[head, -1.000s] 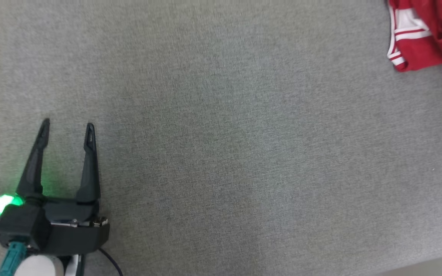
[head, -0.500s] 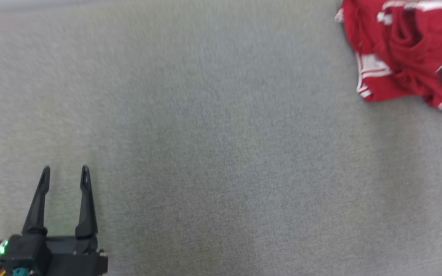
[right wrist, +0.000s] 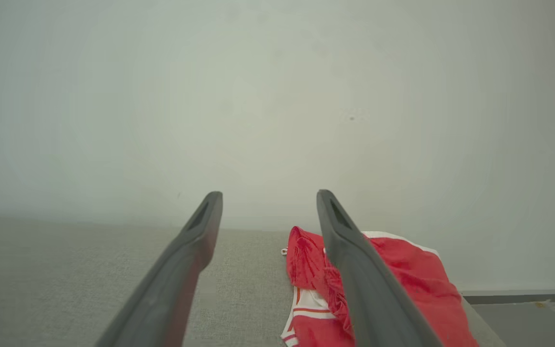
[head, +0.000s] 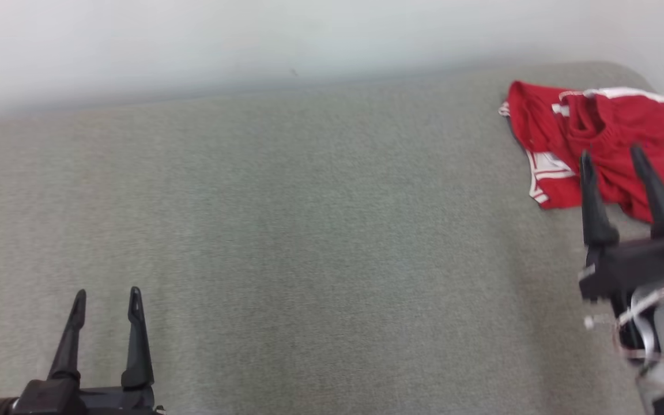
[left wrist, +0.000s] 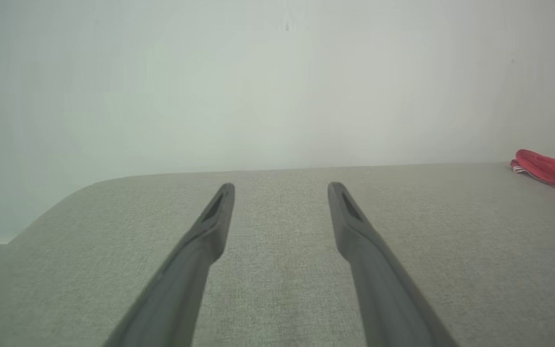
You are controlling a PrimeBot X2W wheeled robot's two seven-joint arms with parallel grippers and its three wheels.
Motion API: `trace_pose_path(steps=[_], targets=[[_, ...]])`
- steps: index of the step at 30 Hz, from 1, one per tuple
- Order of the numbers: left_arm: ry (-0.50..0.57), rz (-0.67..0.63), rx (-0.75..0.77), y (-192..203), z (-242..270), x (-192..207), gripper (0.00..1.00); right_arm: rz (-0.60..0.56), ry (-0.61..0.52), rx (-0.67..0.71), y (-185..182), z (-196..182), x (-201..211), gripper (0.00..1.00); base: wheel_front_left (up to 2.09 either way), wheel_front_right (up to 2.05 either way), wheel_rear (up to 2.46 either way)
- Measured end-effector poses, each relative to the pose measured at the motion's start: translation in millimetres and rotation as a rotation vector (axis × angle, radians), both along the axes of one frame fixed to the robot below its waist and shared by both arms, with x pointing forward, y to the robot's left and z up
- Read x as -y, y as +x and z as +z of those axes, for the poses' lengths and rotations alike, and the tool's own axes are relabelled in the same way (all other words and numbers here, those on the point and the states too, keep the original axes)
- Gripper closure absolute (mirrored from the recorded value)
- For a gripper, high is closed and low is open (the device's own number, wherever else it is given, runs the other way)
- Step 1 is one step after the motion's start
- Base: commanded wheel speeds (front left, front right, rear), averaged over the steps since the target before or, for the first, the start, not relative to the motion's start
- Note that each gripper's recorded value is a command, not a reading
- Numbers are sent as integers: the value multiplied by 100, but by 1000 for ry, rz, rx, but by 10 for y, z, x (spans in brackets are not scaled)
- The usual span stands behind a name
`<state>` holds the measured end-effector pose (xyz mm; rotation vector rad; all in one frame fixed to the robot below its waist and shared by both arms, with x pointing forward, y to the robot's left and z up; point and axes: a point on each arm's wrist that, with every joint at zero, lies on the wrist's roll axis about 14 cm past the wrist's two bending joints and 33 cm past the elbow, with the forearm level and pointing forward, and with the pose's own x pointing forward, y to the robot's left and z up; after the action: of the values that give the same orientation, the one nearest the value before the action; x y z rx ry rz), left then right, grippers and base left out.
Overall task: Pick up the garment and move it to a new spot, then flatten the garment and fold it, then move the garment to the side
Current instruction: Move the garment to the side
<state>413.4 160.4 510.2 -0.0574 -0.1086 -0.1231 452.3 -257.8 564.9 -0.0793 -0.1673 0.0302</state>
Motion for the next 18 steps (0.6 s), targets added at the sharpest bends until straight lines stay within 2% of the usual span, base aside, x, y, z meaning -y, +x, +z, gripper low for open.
trace_pose_path(steps=[9, 18], targets=[[-7, 52, 24, -230, 119, -163, 0, 31, 130, -38, -506, -222, -428, 0, 0, 0, 0], [-12, 84, 26, -411, 141, -262, 0, 58, 165, -52, -853, -326, -718, 0, 0, 0, 0]])
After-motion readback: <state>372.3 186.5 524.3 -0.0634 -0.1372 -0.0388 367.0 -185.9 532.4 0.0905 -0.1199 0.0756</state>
